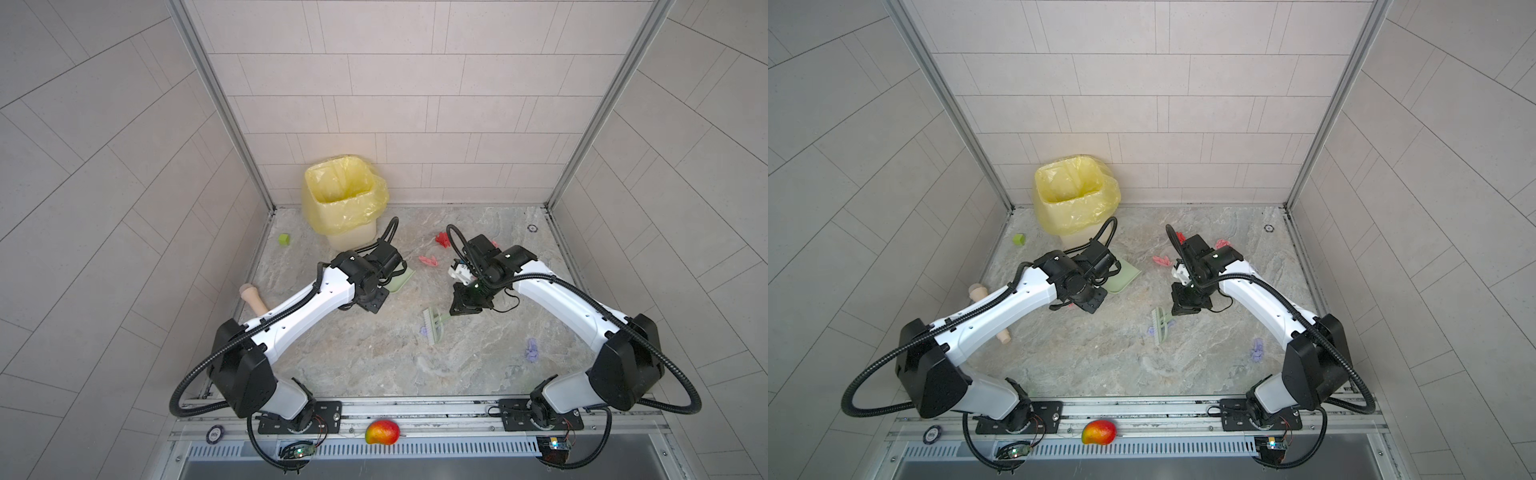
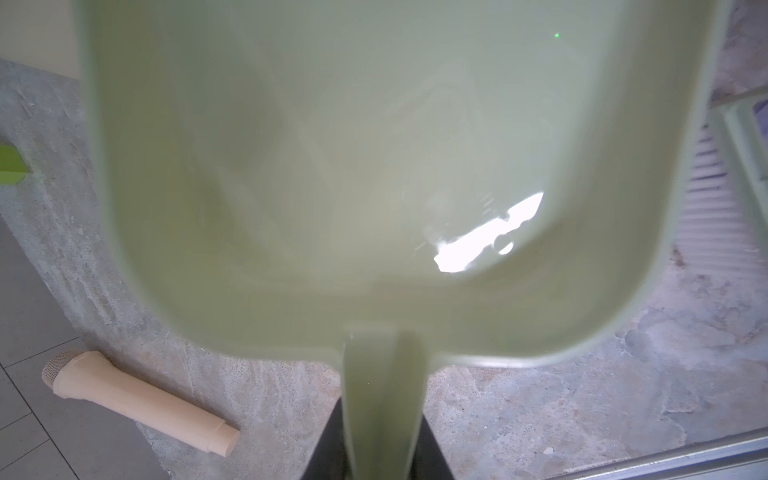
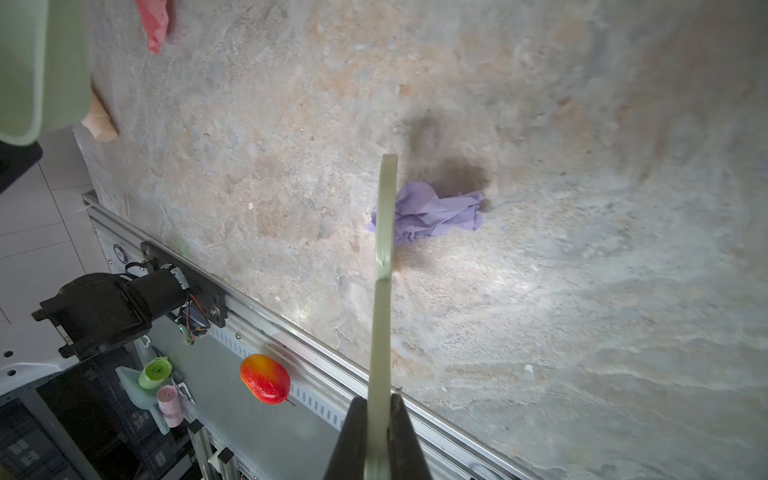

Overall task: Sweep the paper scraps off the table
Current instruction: 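Carry the dustpan back to the table with the left gripper while the right moves in, then set the dustpan down near the purple scraps with the left gripper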

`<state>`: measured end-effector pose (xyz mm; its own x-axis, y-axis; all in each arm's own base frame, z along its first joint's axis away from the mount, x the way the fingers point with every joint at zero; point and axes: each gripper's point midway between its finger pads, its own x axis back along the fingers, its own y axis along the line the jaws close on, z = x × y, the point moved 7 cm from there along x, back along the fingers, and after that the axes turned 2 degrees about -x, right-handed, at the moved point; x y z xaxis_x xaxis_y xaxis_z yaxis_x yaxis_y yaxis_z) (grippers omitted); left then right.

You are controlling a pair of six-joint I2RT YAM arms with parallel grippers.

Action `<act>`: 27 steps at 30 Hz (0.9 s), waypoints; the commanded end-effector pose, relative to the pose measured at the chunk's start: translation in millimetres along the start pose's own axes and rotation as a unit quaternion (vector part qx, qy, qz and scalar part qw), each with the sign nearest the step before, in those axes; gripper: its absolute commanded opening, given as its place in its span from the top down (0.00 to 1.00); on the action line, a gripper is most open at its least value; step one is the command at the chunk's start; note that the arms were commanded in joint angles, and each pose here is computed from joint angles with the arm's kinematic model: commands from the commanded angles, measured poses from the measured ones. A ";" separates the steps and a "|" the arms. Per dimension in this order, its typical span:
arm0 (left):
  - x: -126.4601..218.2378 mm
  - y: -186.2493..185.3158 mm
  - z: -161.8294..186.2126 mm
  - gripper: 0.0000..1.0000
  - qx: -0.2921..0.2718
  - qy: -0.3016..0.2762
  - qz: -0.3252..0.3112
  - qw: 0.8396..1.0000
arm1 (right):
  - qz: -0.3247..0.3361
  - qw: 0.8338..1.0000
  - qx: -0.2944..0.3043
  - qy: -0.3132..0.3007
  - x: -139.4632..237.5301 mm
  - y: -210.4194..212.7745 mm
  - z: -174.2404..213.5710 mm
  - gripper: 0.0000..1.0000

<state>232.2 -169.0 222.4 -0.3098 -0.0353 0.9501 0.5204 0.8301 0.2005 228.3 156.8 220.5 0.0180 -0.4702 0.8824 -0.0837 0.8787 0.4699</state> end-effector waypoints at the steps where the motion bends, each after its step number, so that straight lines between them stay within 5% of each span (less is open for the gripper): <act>1: -4.7 -10.1 6.3 1.00 -0.011 0.024 0.014 1.000 | 0.047 0.999 -0.003 0.021 21.6 -22.6 20.8 1.00; 8: -16.9 -45.8 14.2 1.00 -0.079 0.065 0.055 0.993 | 0.046 0.999 0.001 0.004 57.5 -23.0 23.6 1.00; 14: -30.6 -80.3 20.1 1.00 -0.142 0.091 0.096 0.981 | 0.129 0.991 0.029 -0.011 89.6 -33.0 15.8 1.00; 27: -65.8 -114.6 22.3 1.00 -0.254 0.106 0.087 0.957 | 0.207 0.977 0.042 0.010 73.9 -49.5 1.5 1.00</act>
<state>174.8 -247.8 137.0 -0.0278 -0.0543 0.9981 0.8584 0.5103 0.0516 234.6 81.2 266.4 -0.0326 -0.1298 0.9910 -0.1477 0.9813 0.1237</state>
